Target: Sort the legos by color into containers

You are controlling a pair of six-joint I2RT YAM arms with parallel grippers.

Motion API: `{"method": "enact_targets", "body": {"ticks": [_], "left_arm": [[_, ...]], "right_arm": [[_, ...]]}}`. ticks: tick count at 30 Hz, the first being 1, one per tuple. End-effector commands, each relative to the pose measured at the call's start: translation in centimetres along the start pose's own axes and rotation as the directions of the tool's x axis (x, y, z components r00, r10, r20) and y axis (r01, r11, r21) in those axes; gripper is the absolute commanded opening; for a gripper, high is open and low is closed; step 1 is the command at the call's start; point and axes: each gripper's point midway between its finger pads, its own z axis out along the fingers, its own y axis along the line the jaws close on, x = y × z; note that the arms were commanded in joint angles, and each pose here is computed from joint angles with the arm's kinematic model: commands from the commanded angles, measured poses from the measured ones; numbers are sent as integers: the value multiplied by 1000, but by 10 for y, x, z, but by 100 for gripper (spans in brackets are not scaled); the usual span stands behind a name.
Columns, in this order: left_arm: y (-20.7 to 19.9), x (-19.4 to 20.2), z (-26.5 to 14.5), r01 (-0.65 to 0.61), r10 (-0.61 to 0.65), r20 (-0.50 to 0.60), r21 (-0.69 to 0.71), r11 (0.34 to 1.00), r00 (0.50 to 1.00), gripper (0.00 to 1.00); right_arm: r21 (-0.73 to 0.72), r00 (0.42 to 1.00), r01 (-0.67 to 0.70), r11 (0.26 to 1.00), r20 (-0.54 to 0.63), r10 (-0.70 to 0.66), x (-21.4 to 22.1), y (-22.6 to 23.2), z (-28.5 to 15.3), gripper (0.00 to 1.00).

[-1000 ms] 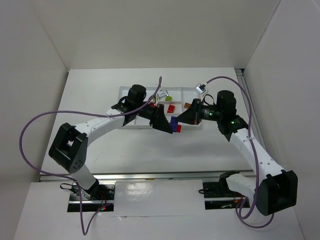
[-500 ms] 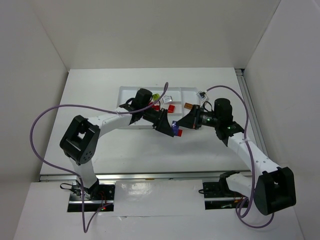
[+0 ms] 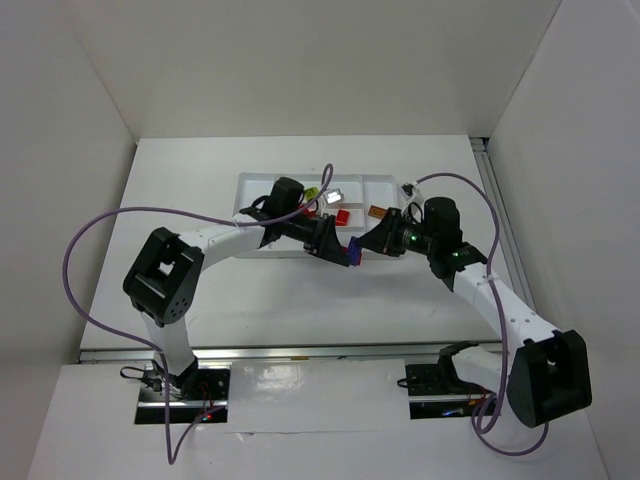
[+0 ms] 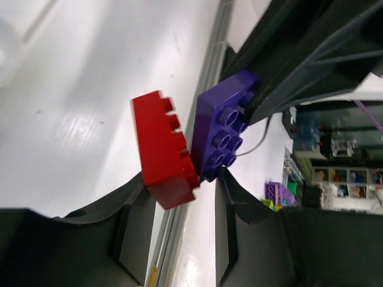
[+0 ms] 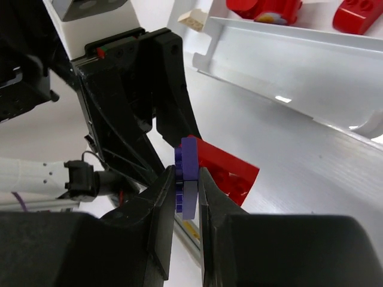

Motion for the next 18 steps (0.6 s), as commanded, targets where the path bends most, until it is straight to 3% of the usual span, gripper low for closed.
{"method": "enact_targets", "body": {"ticks": [1, 9, 18], "left_arm": [[18, -28, -7, 6, 3, 78, -115, 993, 997, 23], [56, -4, -4, 80, -72, 41, -254, 964, 997, 22], [77, 25, 6, 135, -140, 4, -295, 946, 990, 22]], "right_arm": [[47, 1000, -9, 999, 5, 8, -2, -11, 7, 0], [27, 995, -50, 998, -84, 52, 36, -22, 32, 0], [49, 987, -51, 997, -151, 58, 63, -31, 42, 0]]}}
